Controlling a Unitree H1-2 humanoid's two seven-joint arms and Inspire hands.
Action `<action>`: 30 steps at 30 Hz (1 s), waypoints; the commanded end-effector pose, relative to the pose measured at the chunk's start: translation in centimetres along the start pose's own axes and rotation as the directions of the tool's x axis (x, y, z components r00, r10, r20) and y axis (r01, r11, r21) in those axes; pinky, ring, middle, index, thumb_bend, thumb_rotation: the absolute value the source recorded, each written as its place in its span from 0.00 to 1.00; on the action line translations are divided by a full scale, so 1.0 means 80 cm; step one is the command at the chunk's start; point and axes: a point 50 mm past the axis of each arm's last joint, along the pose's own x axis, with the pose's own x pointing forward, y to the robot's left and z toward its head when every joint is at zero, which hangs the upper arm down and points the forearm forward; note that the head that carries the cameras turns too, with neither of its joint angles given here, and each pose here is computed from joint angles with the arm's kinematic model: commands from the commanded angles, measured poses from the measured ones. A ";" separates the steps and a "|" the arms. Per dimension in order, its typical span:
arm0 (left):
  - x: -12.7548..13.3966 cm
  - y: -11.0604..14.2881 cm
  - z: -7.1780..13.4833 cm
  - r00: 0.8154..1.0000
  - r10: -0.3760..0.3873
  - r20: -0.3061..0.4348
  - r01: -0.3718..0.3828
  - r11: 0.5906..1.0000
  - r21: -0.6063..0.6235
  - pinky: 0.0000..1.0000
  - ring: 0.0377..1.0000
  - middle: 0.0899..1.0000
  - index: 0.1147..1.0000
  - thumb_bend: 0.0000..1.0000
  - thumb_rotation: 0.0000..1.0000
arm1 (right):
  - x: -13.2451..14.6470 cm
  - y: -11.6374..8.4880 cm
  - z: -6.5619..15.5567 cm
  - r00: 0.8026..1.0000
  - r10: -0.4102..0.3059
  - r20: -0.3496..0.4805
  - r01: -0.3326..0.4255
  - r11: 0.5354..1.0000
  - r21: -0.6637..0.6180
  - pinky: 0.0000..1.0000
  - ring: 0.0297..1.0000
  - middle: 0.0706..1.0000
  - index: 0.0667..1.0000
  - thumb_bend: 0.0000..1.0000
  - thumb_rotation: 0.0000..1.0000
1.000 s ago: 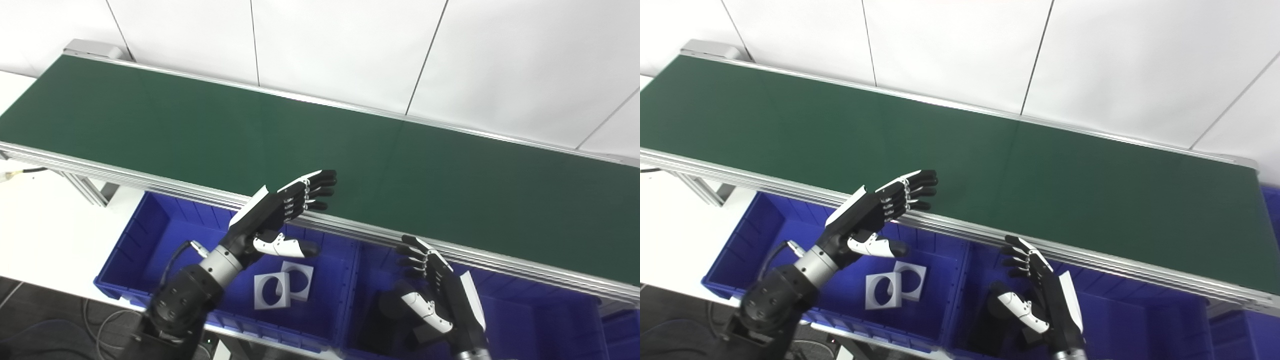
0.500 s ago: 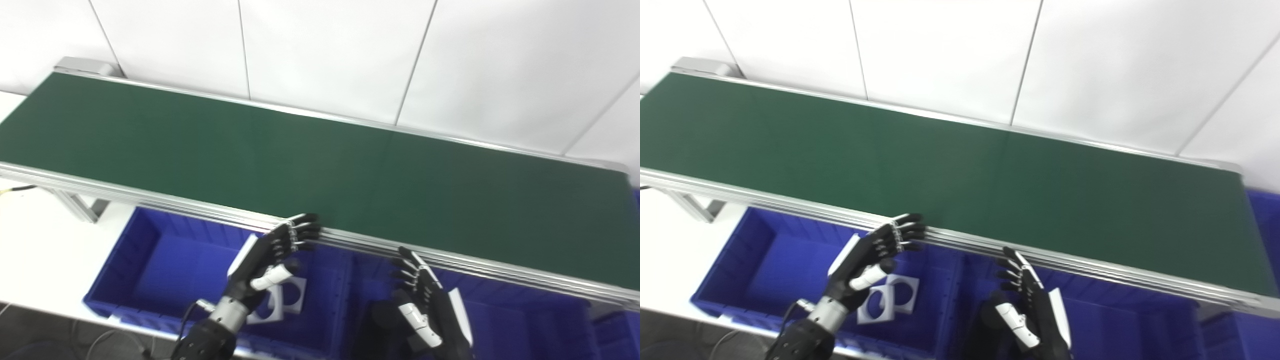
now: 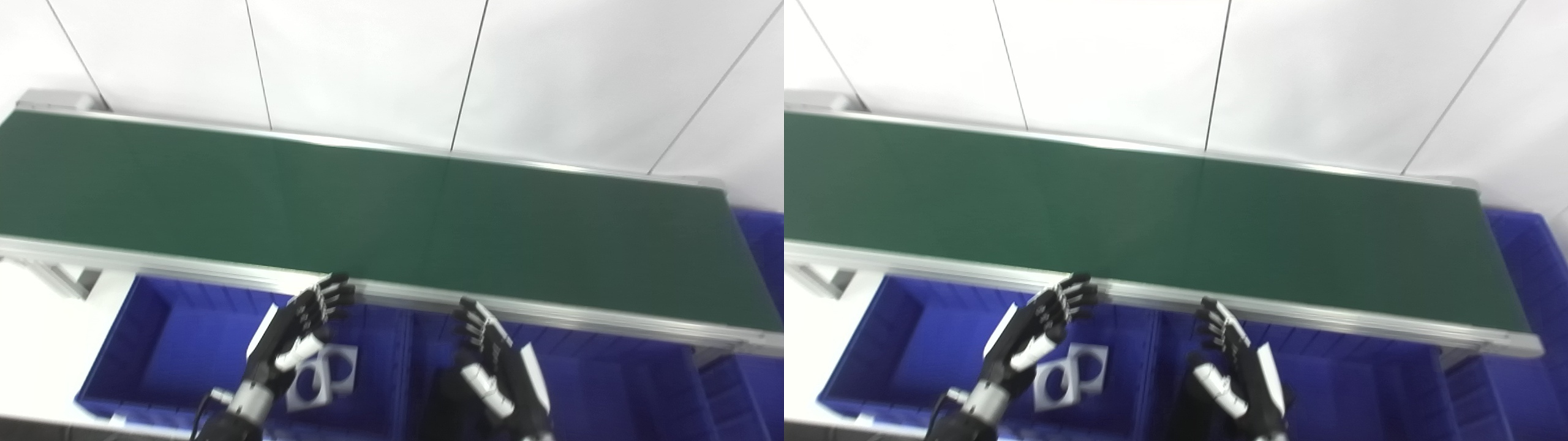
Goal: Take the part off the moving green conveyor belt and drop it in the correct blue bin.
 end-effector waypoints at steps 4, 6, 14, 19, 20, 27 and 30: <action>0.004 0.025 0.011 0.998 -0.014 0.068 0.013 1.000 0.015 0.77 0.78 0.78 0.81 0.87 0.61 | 0.019 0.020 0.012 0.998 0.000 0.070 0.000 1.000 0.011 0.71 0.77 0.82 0.87 0.62 0.73; 0.003 0.028 0.011 0.998 -0.010 0.065 0.009 1.000 0.009 0.78 0.79 0.79 0.82 0.85 0.61 | 0.022 0.025 0.010 0.997 -0.002 0.073 0.002 1.000 0.001 0.71 0.77 0.81 0.87 0.62 0.72; -0.001 0.029 0.014 0.999 -0.008 0.053 0.008 1.000 0.008 0.81 0.81 0.81 0.85 0.79 0.63 | 0.026 0.031 0.005 0.997 -0.011 0.079 0.011 1.000 -0.007 0.70 0.77 0.82 0.88 0.62 0.76; -0.001 0.026 0.015 0.998 -0.010 0.064 0.008 1.000 0.022 0.76 0.77 0.77 0.81 0.86 0.60 | 0.021 0.022 0.012 0.996 -0.021 0.084 0.021 1.000 0.006 0.71 0.77 0.81 0.88 0.63 0.78; -0.001 0.025 0.016 0.998 -0.009 0.070 0.007 1.000 0.027 0.75 0.76 0.76 0.81 0.87 0.60 | 0.021 0.019 0.014 0.996 -0.022 0.086 0.021 1.000 0.010 0.71 0.77 0.81 0.88 0.63 0.78; 0.007 0.010 0.038 0.996 0.006 0.093 -0.011 0.999 0.051 0.71 0.73 0.74 0.77 0.93 0.57 | 0.019 -0.002 0.032 0.995 -0.019 0.098 0.018 1.000 0.011 0.71 0.77 0.82 0.88 0.64 0.80; 0.011 0.001 0.048 0.995 0.006 0.097 -0.012 0.998 0.065 0.70 0.73 0.74 0.77 0.95 0.57 | 0.019 -0.013 0.039 0.995 -0.020 0.099 0.019 1.000 0.013 0.70 0.77 0.81 0.87 0.65 0.79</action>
